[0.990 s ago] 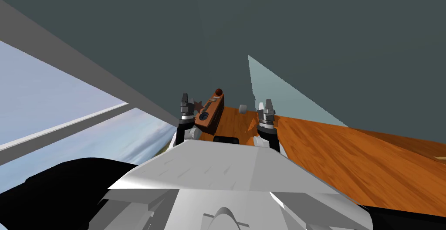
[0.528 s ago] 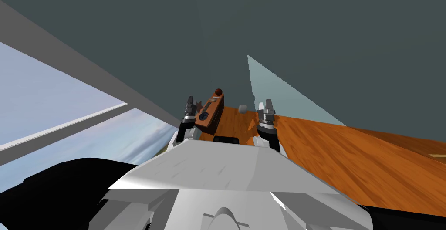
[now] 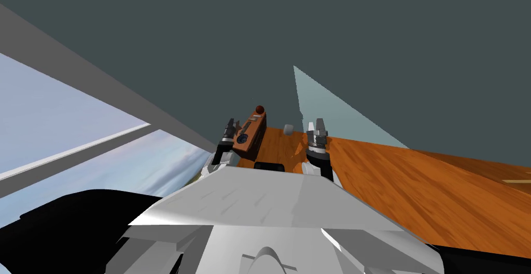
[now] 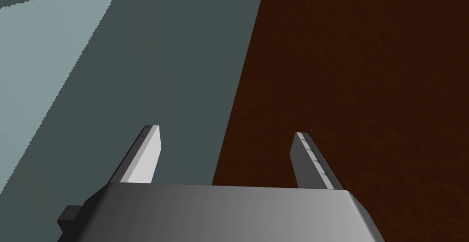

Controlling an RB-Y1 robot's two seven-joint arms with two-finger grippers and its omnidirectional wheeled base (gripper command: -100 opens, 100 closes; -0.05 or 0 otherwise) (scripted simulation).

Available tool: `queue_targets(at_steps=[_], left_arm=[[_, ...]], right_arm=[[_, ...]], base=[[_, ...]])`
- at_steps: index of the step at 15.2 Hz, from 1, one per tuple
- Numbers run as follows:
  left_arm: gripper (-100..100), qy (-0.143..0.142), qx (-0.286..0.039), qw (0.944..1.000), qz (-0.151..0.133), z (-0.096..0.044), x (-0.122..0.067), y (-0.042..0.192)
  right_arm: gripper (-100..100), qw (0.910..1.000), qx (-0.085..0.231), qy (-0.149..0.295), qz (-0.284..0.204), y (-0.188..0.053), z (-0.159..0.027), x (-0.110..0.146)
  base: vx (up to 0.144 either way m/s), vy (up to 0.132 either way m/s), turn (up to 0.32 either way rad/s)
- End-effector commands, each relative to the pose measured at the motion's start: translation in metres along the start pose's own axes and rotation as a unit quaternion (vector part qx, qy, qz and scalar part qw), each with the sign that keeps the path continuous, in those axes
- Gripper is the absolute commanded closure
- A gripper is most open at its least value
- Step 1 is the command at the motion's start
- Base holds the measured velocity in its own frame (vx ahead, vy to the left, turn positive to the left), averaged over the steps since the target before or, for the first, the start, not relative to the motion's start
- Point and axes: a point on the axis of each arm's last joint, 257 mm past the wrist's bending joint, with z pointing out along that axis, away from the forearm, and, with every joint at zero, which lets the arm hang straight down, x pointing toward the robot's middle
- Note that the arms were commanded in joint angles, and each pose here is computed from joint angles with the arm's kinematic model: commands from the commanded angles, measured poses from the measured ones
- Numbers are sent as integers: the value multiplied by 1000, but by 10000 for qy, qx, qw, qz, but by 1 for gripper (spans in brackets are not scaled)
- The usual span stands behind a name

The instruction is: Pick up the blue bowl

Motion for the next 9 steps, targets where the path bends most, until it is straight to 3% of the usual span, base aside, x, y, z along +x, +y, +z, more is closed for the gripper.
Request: queue_targets(at_steps=[1, 2, 9], left_arm=[[-100, 62, -249, 9997, 25, -1, 1, 23], [-100, 62, -249, 9997, 25, -1, 1, 23], [-100, 189, -1108, 9936, 75, -9, -1, 100]], right_arm=[[0, 10000, 0, 0, 0, 0, 0, 0], [0, 10000, 0, 0, 0, 0, 0, 0], [0, 10000, 0, 0, 0, 0, 0, 0]], base=[[-4, 9, -26], [-3, 7, -10], [-3, 5, -24]])
